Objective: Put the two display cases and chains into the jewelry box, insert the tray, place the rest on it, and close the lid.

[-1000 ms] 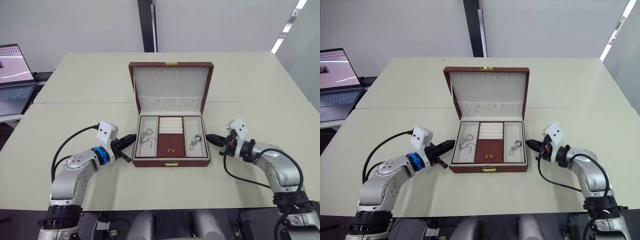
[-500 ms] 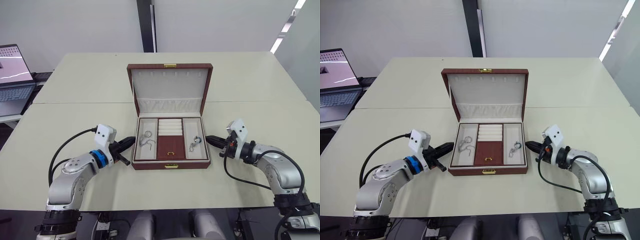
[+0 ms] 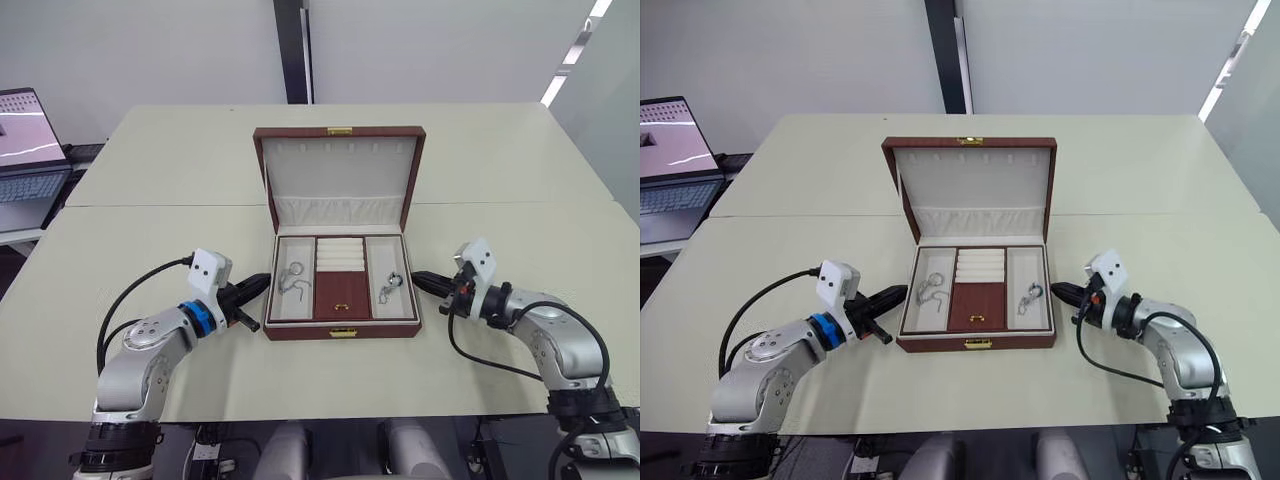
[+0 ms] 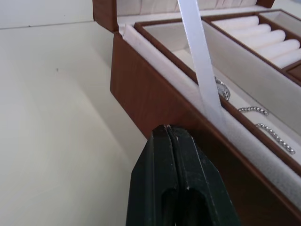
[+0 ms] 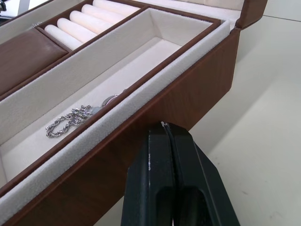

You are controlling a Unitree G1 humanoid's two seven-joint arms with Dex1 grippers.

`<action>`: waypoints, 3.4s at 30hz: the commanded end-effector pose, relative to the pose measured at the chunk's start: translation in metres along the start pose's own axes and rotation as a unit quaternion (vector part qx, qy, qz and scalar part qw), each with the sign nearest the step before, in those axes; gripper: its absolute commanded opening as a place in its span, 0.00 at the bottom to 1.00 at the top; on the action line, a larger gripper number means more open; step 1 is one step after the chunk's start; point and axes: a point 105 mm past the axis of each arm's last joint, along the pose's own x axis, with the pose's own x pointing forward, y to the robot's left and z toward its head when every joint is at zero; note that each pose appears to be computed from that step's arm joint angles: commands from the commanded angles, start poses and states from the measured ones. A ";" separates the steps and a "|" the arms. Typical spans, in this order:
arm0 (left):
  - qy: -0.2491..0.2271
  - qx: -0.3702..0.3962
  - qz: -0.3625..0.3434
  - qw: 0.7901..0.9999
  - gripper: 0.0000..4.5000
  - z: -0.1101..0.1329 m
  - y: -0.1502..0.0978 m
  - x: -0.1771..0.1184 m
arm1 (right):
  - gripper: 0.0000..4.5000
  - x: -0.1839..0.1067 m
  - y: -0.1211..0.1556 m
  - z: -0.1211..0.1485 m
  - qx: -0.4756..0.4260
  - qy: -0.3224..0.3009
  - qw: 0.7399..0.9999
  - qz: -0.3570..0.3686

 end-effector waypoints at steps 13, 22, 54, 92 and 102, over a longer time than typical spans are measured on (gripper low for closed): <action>-0.144 0.094 0.078 0.982 0.00 0.045 -0.020 -0.077 | 0.00 -0.020 -0.037 0.020 -0.018 -0.045 0.999 -0.026; -0.171 0.091 0.084 0.978 0.00 0.042 -0.069 -0.108 | 0.00 -0.011 -0.054 0.047 -0.036 -0.099 0.994 -0.023; -0.214 0.117 0.102 0.964 0.00 0.033 -0.103 -0.125 | 0.00 0.066 -0.073 0.165 -0.141 -0.198 0.970 -0.009; -0.152 0.074 0.141 0.975 0.26 0.022 -0.074 -0.119 | 0.07 0.029 -0.047 0.126 -0.142 -0.152 0.972 0.110; -0.097 0.075 0.197 0.973 0.91 0.003 0.011 -0.122 | 0.59 -0.024 -0.063 0.062 -0.102 -0.090 0.990 0.041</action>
